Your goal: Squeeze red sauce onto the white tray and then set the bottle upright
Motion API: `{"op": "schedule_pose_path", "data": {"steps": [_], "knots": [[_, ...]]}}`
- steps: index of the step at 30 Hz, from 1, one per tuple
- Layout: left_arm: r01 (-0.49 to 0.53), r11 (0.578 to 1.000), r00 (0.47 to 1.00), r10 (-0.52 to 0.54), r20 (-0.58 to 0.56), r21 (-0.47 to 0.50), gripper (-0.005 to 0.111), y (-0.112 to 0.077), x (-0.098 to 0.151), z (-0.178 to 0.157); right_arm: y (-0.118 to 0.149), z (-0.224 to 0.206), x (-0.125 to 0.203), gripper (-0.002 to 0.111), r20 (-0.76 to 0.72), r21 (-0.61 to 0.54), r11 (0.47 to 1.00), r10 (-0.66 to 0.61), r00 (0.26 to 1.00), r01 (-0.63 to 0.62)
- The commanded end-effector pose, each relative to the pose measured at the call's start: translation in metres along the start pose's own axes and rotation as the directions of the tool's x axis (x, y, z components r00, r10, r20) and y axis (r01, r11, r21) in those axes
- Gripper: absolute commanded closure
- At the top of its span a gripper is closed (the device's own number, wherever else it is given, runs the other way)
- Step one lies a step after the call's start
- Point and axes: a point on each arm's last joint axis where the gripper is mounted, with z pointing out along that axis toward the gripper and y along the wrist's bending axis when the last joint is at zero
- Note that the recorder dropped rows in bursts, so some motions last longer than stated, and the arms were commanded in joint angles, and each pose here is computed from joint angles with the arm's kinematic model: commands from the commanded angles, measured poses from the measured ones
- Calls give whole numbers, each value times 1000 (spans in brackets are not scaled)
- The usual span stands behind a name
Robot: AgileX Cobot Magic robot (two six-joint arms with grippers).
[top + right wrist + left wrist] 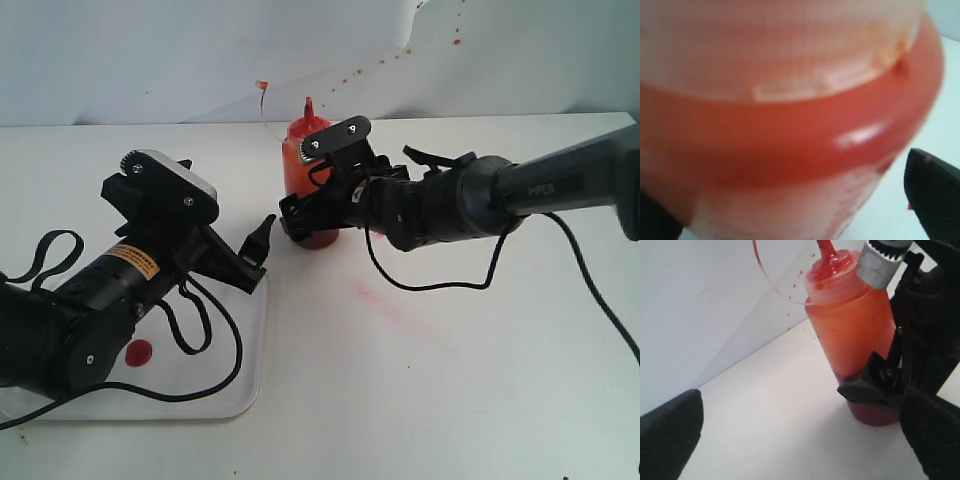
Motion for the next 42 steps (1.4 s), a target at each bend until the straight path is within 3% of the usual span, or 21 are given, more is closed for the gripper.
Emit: {"op": "schedule_pose_path", "data": {"steps": [1,8,11,19,37,42], "knots": [[9,1000,1000,-9,-1,-13,2,1,1,0,-2,12,9,3,87,34,999,2,996,-5],[9,1000,1000,-9,-1,-13,2,1,1,0,-4,17,18,3,63,40,999,6,998,-8],[9,1000,1000,-9,-1,-13,2,1,1,0,-11,17,20,3,56,78,993,83,995,-87],[9,1000,1000,-9,-1,-13,2,1,1,0,-16,16,21,3,23,114,992,54,998,-56],[9,1000,1000,-9,-1,-13,2,1,1,0,-11,-25,-28,3,-45,10,998,59,997,-59],[9,1000,1000,-9,-1,-13,2,1,1,0,-8,-42,-40,3,15,17,998,52,999,-53]]}}
